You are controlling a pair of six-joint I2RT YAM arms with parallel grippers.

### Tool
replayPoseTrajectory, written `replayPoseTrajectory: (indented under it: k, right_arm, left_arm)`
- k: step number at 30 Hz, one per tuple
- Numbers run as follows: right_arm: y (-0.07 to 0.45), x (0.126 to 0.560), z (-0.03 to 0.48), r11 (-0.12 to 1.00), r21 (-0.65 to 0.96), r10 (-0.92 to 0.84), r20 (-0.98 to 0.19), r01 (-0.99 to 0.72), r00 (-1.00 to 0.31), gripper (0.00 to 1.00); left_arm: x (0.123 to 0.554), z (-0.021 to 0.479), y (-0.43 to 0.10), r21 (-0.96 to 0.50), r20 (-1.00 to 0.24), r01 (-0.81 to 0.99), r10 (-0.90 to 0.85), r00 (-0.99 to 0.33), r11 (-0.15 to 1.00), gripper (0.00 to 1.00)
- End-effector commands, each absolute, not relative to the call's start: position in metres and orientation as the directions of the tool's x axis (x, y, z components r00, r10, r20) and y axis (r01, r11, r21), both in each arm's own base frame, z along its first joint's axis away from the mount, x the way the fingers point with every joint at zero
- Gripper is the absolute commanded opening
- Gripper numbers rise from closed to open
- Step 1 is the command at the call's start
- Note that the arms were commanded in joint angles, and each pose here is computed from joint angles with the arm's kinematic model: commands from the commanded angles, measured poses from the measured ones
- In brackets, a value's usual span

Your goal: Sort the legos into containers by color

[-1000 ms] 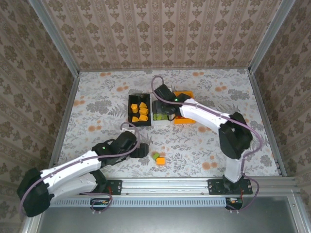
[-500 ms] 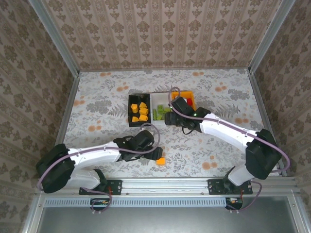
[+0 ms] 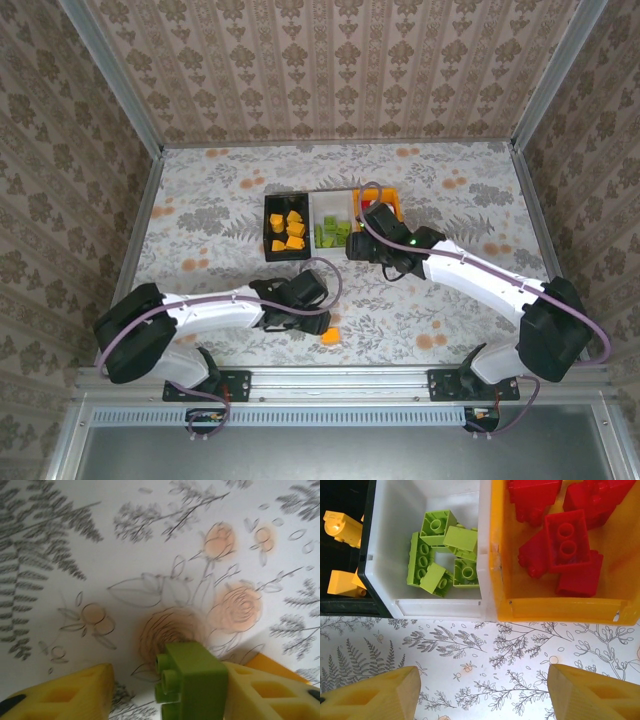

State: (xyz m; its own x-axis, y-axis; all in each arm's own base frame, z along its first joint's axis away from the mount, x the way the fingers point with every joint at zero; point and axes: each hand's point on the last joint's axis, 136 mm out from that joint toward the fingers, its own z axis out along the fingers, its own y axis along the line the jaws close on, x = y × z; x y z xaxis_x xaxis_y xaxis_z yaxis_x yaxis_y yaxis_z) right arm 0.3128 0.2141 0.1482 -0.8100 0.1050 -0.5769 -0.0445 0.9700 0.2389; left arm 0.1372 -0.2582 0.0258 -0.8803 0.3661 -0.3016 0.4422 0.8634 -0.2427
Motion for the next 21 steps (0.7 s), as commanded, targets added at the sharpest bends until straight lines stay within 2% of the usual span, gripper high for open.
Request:
replayPoseTrajectory:
  k: [1,4,7,11,21]
  right_arm:
    - [0.209,0.314,0.166,0.962,0.269,0.141,-0.615,-0.039,-0.776,0.70]
    - [0.209,0.314,0.168,0.962,0.271,0.142,-0.617,-0.040,-0.774,0.70]
    - [0.208,0.314,0.168,0.963,0.267,0.140,-0.620,-0.040,-0.772,0.70]
    - [0.208,0.314,0.169,0.963,0.268,0.143,-0.622,-0.038,-0.770,0.70]
    - [0.196,0.308,0.172,0.965,0.260,0.156,-0.630,-0.018,-0.761,0.70]
  left_arm:
    - [0.133,0.026,-0.232,-0.160,-0.274,0.428,0.377,-0.885,0.889,0.54]
    - [0.134,0.027,-0.224,-0.164,-0.282,0.410,0.356,-0.891,0.897,0.53]
    - [0.135,0.027,-0.232,-0.200,-0.290,0.416,0.351,-0.890,0.887,0.57]
    - [0.140,0.022,-0.244,-0.213,-0.297,0.432,0.363,-0.883,0.876,0.56]
    - [0.145,0.029,-0.261,-0.234,-0.309,0.458,0.381,-0.871,0.858,0.29]
